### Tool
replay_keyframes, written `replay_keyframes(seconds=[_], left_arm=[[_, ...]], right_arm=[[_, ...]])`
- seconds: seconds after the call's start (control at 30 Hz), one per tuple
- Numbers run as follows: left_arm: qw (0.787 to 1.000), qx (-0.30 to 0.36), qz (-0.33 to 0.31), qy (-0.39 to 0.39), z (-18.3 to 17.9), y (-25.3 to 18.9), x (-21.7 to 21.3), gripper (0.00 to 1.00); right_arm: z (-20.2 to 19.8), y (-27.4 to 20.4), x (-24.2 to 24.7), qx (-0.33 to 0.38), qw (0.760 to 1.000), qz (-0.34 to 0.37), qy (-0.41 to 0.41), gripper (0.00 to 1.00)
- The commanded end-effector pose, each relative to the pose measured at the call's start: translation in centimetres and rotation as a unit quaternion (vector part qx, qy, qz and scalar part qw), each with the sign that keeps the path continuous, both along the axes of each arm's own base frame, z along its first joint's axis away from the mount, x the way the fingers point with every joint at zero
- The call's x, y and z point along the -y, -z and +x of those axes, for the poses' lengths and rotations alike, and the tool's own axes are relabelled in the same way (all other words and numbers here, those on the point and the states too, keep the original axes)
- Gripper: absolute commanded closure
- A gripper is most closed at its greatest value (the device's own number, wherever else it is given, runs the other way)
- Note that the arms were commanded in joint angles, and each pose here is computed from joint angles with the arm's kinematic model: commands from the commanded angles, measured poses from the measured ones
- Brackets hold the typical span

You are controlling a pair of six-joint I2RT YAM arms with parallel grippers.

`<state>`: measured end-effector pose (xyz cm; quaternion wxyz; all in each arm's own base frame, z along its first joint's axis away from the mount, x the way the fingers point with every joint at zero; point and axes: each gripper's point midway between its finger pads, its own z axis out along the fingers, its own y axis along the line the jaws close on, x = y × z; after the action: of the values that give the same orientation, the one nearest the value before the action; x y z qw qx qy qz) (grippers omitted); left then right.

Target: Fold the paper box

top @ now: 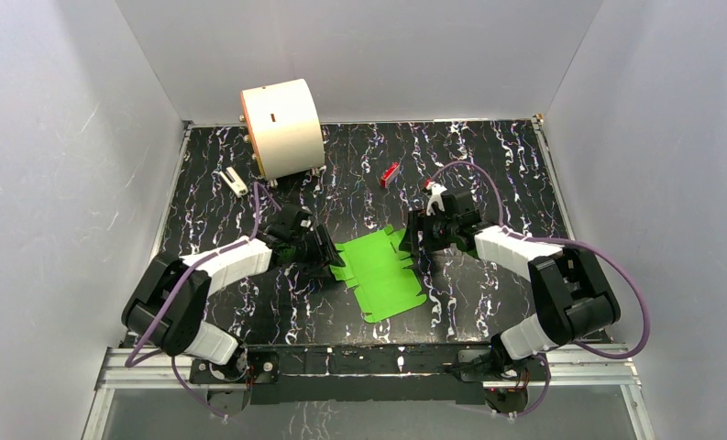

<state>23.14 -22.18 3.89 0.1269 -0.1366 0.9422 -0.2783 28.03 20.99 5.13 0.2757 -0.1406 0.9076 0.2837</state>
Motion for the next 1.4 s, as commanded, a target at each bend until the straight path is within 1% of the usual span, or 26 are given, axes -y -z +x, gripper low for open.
replay_keyframes(seconds=[0.0, 0.07, 0.17, 0.23, 0.33, 0.43, 0.5, 0.53, 0.67, 0.93, 1.1, 1.2, 1.27, 1.37], left_arm=[[1.000, 0.004, -0.027, -0.002, 0.8, -0.1, 1.3, 0.45], [1.000, -0.001, -0.026, -0.005, 1.1, 0.4, 1.5, 0.48], [1.000, -0.007, -0.026, -0.004, 1.2, 1.0, 1.7, 0.55], [0.999, 0.004, -0.032, -0.004, 1.6, 1.0, 1.9, 0.61], [0.999, 0.015, -0.034, -0.003, 2.0, 0.8, 2.0, 0.75], [0.999, 0.026, -0.028, 0.002, 2.4, 0.5, 1.9, 0.91], [0.999, 0.034, -0.023, 0.004, 2.6, 0.2, 1.9, 0.99], [0.999, 0.038, -0.022, 0.004, 2.8, 0.0, 1.8, 1.00], [0.999, 0.046, -0.027, 0.004, 2.9, -0.4, 1.6, 1.00], [0.998, 0.045, -0.050, 0.000, 3.1, -0.4, 1.8, 1.00], [0.997, 0.055, -0.062, -0.005, 3.6, -0.9, 1.9, 1.00], [0.996, 0.062, -0.063, -0.008, 3.8, -1.3, 1.7, 1.00], [0.996, 0.067, -0.062, -0.011, 3.8, -1.6, 1.4, 0.94], [0.995, 0.075, -0.060, -0.022, 3.6, -2.0, 0.8, 0.84]], right_arm=[[1.4, -2.0, -1.1, 0.037, 0.998, 0.050, -0.004, 0.23], [1.4, -1.6, -1.1, 0.033, 0.998, 0.053, 0.001, 0.23], [1.4, -1.1, -0.8, 0.026, 0.998, 0.061, 0.006, 0.23], [1.3, -0.7, -0.7, 0.021, 0.998, 0.067, 0.008, 0.23], [1.2, -0.2, -0.7, 0.012, 0.997, 0.076, 0.008, 0.24], [1.1, 0.4, -0.5, 0.002, 0.997, 0.080, 0.014, 0.24], [1.1, 0.7, -0.2, 0.001, 0.996, 0.087, 0.021, 0.24], [1.2, 0.8, 0.1, -0.002, 0.995, 0.092, 0.029, 0.24], [1.2, 1.2, 0.6, -0.012, 0.993, 0.115, 0.034, 0.26], [0.1, 2.0, -0.9, -0.052, 0.985, 0.167, 0.003, 0.42], [-0.3, 1.7, -1.5, -0.069, 0.978, 0.197, -0.005, 0.63], [-0.3, 0.7, -1.7, -0.073, 0.973, 0.220, -0.002, 0.79], [-0.1, -0.2, -1.8, -0.074, 0.969, 0.238, -0.001, 0.88], [0.3, -1.8, -1.8, -0.066, 0.962, 0.264, 0.004, 0.95]])
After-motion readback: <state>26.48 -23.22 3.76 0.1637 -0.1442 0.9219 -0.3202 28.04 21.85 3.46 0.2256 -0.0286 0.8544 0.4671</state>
